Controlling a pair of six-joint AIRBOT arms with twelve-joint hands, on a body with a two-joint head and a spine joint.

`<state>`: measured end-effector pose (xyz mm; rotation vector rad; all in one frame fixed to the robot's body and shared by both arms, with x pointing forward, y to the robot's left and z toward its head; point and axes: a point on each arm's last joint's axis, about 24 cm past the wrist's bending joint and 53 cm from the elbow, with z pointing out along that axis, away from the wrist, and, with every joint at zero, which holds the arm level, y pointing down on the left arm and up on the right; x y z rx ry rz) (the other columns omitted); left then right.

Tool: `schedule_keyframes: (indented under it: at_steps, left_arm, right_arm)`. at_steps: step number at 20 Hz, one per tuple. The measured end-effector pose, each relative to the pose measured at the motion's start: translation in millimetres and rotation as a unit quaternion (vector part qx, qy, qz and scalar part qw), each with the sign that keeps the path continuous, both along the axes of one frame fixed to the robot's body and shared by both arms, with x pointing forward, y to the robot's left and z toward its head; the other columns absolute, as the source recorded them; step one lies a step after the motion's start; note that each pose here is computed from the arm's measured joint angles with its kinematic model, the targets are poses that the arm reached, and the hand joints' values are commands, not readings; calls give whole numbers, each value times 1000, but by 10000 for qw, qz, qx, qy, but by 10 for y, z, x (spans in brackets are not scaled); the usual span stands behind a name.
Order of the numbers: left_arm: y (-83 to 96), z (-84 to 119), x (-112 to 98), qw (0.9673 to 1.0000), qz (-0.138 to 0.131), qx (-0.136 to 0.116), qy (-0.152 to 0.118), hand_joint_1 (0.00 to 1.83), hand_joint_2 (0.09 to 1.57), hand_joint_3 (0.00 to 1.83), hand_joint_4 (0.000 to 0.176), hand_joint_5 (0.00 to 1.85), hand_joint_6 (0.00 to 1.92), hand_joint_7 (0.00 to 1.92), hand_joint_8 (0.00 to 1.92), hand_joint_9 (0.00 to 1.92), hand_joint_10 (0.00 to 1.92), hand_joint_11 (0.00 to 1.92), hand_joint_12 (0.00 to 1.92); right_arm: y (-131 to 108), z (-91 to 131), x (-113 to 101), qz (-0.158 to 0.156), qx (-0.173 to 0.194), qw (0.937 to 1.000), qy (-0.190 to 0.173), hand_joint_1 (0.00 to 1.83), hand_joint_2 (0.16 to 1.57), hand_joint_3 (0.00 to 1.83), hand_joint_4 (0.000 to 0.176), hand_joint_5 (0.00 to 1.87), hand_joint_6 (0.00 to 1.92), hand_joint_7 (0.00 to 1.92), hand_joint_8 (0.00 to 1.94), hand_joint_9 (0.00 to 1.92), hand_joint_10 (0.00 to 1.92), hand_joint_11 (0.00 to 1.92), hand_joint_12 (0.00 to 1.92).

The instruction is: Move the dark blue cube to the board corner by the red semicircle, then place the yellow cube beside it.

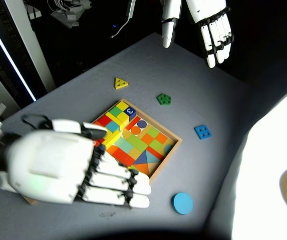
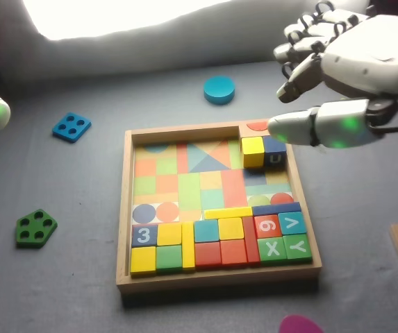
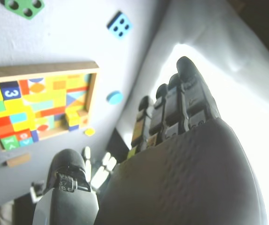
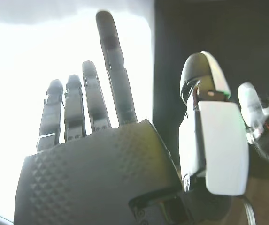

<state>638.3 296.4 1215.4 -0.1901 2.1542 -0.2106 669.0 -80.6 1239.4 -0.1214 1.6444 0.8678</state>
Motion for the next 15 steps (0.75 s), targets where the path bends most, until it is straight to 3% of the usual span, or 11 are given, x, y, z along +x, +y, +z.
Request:
schedule_keyframes:
  at_steps: [2,3,4,5,6,7,8,11,15]
  left_arm:
    - [-1,0,0,10000,1,-7,1,35,1246,2,0,712,69,906,92,808,208,213,1363]
    - [-1,1,1,10000,-1,-5,-1,58,1249,1,0,839,30,1025,124,827,487,276,1456]
    - [1,0,1,10000,1,-3,0,34,1266,2,0,973,35,1168,245,850,943,381,1547]
    - [-2,0,0,10000,-2,-4,0,8,1283,1,0,1051,29,1204,398,866,1178,430,1603]
    - [-1,0,0,10000,1,-3,1,1,1283,0,0,1149,90,1206,706,924,1398,512,1716]
    - [-2,1,1,10000,-1,-4,-2,0,1282,0,0,1053,576,1149,1023,965,1536,603,1804]
    - [-6,2,0,10000,-7,-4,-4,0,1287,1,0,908,1059,1100,1217,996,1606,663,1858]
    - [-4,2,0,10000,-4,-2,-4,0,1291,0,0,824,1284,1062,1281,1047,1595,730,1880]
    - [-6,2,0,10000,-6,-6,-4,0,1299,1,0,804,1366,1032,1390,1024,1664,727,1897]
  right_arm:
    - [-38,19,-160,57,-90,9999,7,106,1172,0,0,966,85,995,103,707,817,291,1686]
    - [-65,33,-226,65,-122,9999,0,109,1169,0,0,984,108,1032,128,702,960,356,1705]
    - [-91,52,-256,54,-127,9999,-13,114,1169,0,0,1000,214,1071,222,751,1043,445,1723]
    - [-102,89,-292,54,-100,9999,-33,116,1171,1,0,970,440,1083,332,802,1078,500,1727]
    - [-83,131,-330,73,-94,9999,-101,133,1165,0,0,961,648,1134,489,881,1183,577,1769]
    - [-55,147,-352,104,-92,9998,-131,119,1170,1,0,976,714,1138,745,937,1337,675,1822]
    - [3,181,-388,171,-53,9997,-144,33,1188,5,0,947,898,1104,962,946,1467,708,1881]
    - [89,192,-448,266,-7,9995,-151,0,1196,3,0,970,1113,1119,1205,978,1609,760,1921]
    - [138,149,-459,311,-27,9994,-141,0,1199,2,0,958,1298,1136,1329,1045,1662,875,1921]
